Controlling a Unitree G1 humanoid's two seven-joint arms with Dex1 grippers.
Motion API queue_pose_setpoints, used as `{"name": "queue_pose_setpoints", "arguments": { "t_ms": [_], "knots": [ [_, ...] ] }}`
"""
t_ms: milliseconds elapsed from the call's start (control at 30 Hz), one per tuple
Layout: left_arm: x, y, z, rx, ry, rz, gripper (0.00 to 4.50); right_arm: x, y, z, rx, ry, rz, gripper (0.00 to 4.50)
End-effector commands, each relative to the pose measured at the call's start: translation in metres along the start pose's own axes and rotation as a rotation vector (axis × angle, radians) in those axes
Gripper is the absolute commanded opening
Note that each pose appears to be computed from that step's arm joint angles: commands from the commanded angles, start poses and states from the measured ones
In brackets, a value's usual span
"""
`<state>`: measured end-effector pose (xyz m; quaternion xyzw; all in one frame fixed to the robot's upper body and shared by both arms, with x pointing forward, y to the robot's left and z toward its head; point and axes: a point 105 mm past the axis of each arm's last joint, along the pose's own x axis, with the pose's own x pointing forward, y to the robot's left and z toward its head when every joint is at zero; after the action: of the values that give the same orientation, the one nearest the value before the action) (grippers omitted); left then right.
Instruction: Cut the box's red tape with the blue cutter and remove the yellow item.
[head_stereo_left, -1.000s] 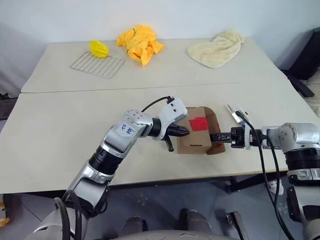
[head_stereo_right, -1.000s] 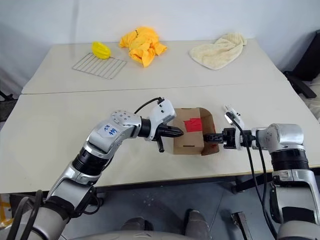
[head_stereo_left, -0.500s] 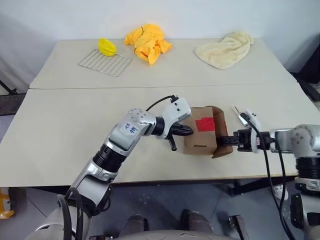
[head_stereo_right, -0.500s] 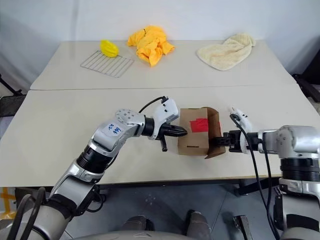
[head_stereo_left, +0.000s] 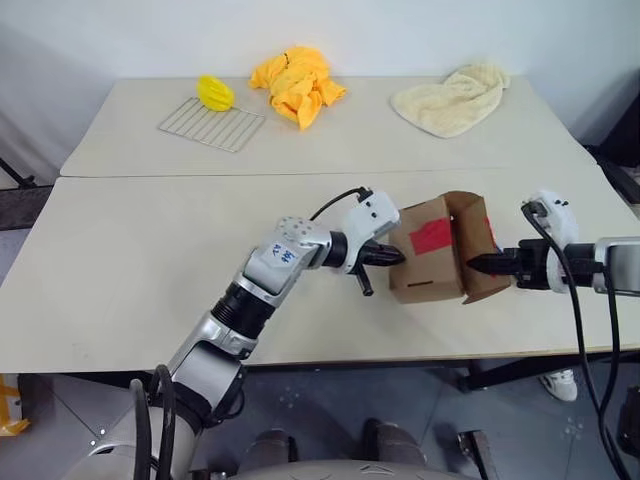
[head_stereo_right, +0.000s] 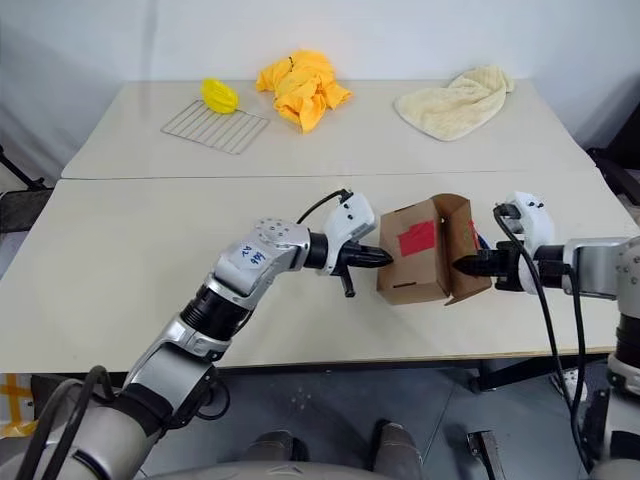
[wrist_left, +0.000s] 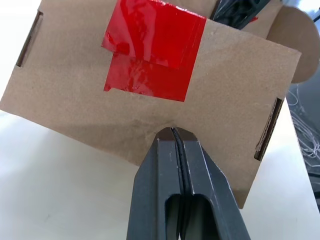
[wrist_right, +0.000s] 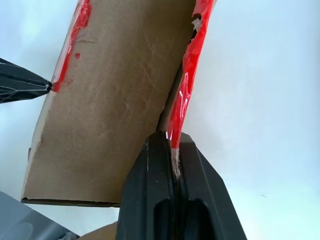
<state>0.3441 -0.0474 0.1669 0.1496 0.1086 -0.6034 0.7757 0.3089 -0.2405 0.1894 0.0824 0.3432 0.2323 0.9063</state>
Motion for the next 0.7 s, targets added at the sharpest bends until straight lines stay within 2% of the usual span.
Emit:
{"name": "queue_pose_setpoints", "arguments": {
  "t_ms": [33,300,700],
  "knots": [
    [0.009,-0.005,-0.001,0.006,0.01,-0.017,0.0,-0.017,0.007,0.014,-0.07,-0.049,-0.027,0.04],
    [0.018,-0.015,0.0,-0.017,-0.022,-0.033,0.0,-0.02,0.021,0.012,-0.165,0.015,-0.026,0.04],
    [0.034,-0.035,-0.003,-0.039,-0.046,-0.061,0.0,-0.02,0.039,0.025,-0.276,0.067,-0.026,0.04]
  ]
}}
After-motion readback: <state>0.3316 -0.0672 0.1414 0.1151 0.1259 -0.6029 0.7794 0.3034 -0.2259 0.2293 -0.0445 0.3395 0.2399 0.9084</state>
